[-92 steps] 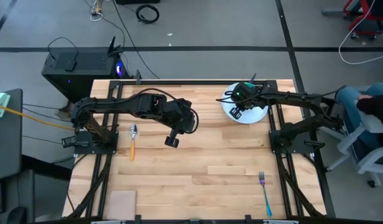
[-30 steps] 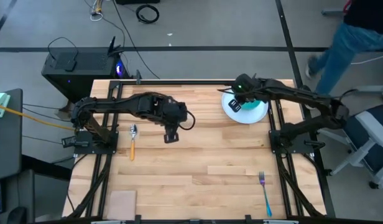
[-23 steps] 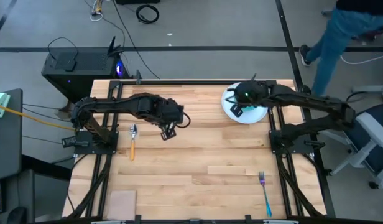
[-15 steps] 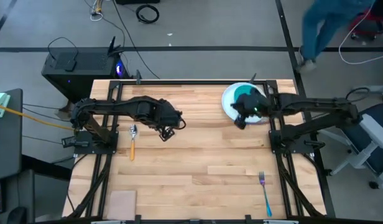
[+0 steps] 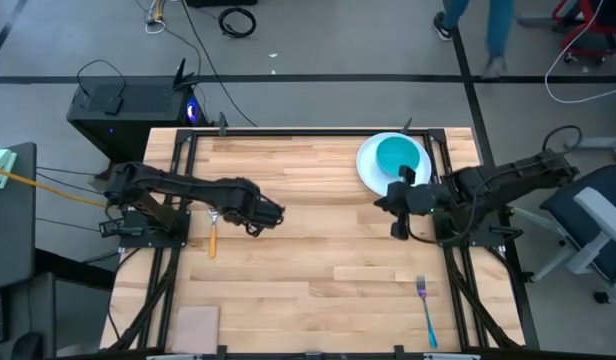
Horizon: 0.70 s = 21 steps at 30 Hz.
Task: Set table place
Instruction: Put the yellow spoon into the green bowl
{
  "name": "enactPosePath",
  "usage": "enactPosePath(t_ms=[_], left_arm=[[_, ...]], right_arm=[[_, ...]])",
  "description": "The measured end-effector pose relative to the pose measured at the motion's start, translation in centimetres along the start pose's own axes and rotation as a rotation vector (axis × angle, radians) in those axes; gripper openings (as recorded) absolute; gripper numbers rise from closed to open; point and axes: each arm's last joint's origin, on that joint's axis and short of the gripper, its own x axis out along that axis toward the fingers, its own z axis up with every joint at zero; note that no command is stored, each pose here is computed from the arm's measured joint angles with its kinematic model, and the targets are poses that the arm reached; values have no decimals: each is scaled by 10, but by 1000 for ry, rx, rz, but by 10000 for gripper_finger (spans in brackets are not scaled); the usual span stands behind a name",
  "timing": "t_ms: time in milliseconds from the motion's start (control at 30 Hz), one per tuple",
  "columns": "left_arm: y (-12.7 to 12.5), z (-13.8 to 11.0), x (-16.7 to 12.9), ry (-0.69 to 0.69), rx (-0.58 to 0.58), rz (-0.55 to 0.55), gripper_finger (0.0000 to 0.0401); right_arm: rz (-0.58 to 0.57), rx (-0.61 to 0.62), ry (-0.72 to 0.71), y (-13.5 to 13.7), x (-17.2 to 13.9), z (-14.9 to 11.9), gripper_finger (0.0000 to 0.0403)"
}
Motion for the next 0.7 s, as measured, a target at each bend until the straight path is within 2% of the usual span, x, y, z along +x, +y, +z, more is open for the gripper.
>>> enactPosePath(t_ms=[133,467,533,700], left_arm=[[-2,-14,19,103,-15,34,9],[-16,-51,52,220,-65,16,6],[-14,-59,54,241,-71,-16,5],[-6,-74,66,235,-134,-179,6]], right_arm=[[10,-3,-2,2,-1,0,4],[6,-2,-4,2,-1,0,4],[6,-3,-3,2,-1,0,4],[-11,-26,-8,2,-1,0,7]])
